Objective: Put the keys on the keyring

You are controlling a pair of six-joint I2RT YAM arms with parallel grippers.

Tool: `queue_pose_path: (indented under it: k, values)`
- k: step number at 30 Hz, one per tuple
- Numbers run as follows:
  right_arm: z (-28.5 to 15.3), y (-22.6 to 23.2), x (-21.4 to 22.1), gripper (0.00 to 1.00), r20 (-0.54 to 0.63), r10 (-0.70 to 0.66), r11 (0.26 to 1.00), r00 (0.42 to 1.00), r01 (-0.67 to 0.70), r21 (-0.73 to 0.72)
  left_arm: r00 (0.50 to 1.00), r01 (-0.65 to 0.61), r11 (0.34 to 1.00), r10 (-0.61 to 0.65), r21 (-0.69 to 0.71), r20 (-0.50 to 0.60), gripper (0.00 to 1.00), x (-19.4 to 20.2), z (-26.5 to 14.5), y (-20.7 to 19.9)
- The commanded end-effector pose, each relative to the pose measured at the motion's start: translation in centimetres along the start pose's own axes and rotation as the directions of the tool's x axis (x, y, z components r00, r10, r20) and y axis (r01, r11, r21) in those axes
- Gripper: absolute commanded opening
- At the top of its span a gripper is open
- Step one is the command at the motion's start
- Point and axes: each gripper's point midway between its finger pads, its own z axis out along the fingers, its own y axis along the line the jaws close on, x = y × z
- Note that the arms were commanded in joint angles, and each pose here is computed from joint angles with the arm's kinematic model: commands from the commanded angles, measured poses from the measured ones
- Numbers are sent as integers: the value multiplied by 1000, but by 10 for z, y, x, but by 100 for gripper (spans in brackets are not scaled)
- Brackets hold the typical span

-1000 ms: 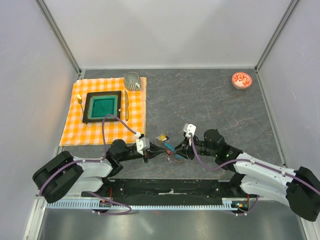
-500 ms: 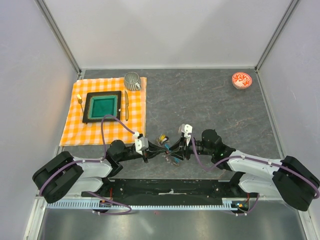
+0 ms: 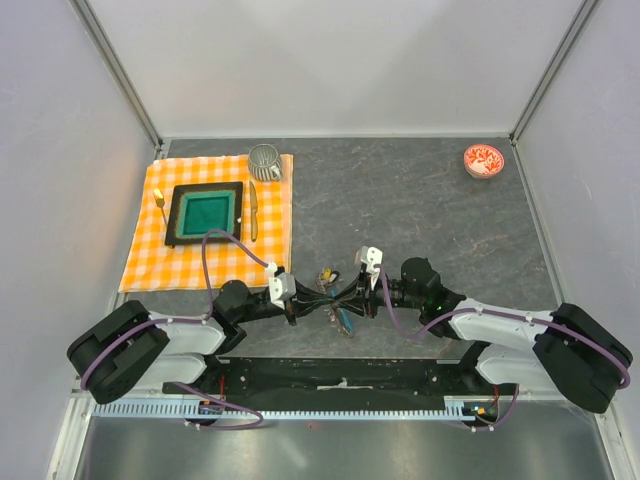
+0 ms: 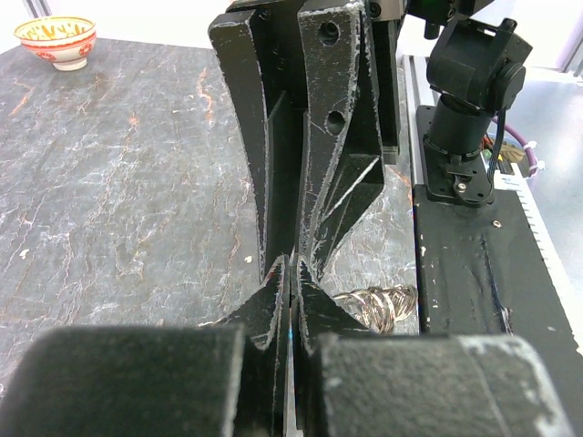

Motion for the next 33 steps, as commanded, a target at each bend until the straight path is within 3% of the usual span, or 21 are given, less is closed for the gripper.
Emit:
queue_pose_path:
  k: [1, 5, 8, 12, 14, 15, 18, 21, 27, 33]
  values:
    - [5, 2, -28, 24, 70, -46, 999, 996, 48, -18, 995, -41, 999, 40, 15, 89, 2, -24, 4, -2]
    - [3, 0, -35, 0, 63, -74, 997, 995, 74, 3, 996, -40, 999, 39, 10, 84, 2, -23, 4, -1]
    - [-2, -6, -43, 0, 28, -107, 993, 994, 105, 50, 997, -37, 999, 38, -9, 65, 8, -19, 4, 3]
    - [-10, -21, -45, 0, -99, -151, 978, 984, 163, 128, 999, -45, 998, 46, -43, 13, 34, -12, 2, 9]
    - [-16, -22, -43, 0, -183, -170, 972, 968, 196, 133, 995, -100, 992, 101, -71, 9, 40, -20, 0, 15]
    - [-21, -24, -34, 0, -242, -153, 969, 958, 194, 152, 995, -87, 993, 84, -78, -46, 44, -9, -2, 17]
    - [-21, -22, -39, 0, -278, -187, 959, 942, 236, 158, 987, -132, 986, 121, -102, -106, 49, -9, -7, 23]
    - [-20, -17, -38, 0, -320, -216, 951, 923, 273, 144, 978, -187, 975, 173, -120, -119, 52, -14, -12, 27]
    - [-15, -10, -34, 0, -367, -262, 939, 893, 324, 117, 968, -180, 982, 168, -50, -187, 52, 1, -9, 21]
    - [-11, -4, -25, 0, -394, -284, 935, 874, 344, 90, 969, -136, 989, 146, 60, -202, 45, 5, 3, 9]
